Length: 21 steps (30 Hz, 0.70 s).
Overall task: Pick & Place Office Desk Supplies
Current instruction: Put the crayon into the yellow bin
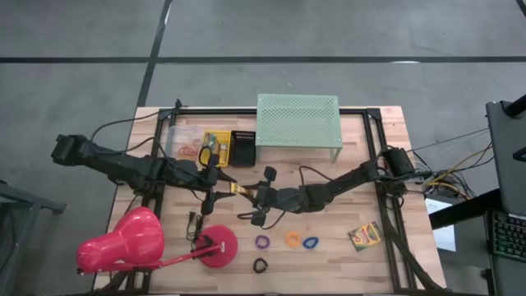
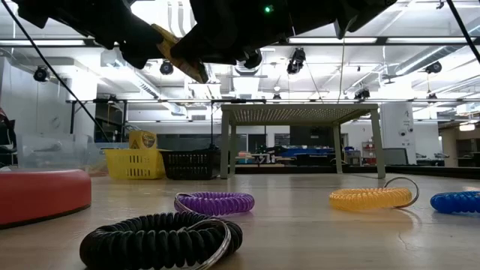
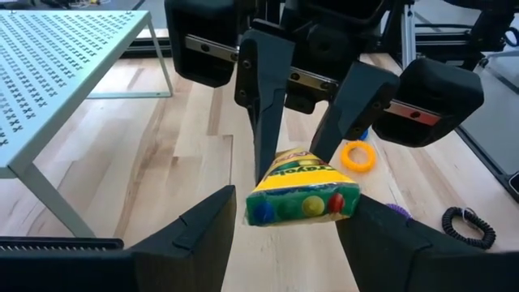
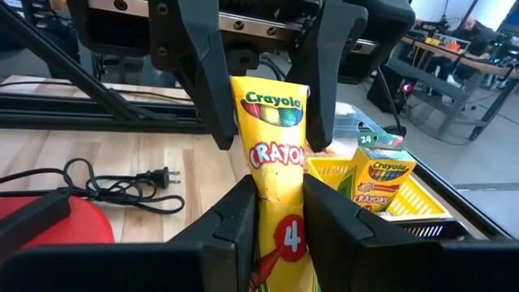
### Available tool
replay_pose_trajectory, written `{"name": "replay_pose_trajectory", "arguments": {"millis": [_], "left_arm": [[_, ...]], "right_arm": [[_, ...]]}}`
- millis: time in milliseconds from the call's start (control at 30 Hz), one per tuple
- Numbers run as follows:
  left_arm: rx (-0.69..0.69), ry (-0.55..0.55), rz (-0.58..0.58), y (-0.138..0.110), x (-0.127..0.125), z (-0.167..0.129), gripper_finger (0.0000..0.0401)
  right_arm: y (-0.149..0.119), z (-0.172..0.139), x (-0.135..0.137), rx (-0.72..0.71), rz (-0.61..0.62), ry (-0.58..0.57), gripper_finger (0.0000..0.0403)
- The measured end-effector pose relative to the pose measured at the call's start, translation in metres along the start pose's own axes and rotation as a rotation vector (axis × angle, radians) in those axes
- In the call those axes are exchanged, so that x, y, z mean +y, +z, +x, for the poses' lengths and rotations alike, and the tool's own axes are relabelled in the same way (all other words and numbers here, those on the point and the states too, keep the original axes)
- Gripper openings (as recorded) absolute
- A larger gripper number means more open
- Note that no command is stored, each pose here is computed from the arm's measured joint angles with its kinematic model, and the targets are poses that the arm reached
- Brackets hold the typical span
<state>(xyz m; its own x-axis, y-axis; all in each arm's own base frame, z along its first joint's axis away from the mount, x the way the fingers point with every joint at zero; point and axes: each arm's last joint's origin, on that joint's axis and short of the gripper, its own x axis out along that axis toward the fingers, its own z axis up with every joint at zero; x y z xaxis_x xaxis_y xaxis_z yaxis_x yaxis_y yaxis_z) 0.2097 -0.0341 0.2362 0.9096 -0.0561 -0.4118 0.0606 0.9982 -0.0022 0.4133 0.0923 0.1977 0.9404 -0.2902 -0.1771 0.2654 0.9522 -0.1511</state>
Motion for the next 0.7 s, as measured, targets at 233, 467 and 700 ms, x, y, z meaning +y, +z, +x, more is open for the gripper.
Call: {"name": "replay_pose_trajectory", "arguments": {"millis": [233,467,700], "left_arm": [[0.001,-0.001,0.0,-0.0001,-0.0002,0.0,0.0152],[0.003,-0.001,0.0,-0.0003,-0.0001,0.0,0.0081],[0.008,0.0,0.001,-0.0008,0.0,0.0,0.0076]], "right_arm": [[-0.0003,0.0001,-0.0003,0.001,0.0,-0.001,0.0081],[-0.0006,0.0001,-0.0002,0.003,-0.002,0.003,0.0082],[-0.0024,-0.0004,0.0008,0.019,-0.035,0.008,0.0112]]}}
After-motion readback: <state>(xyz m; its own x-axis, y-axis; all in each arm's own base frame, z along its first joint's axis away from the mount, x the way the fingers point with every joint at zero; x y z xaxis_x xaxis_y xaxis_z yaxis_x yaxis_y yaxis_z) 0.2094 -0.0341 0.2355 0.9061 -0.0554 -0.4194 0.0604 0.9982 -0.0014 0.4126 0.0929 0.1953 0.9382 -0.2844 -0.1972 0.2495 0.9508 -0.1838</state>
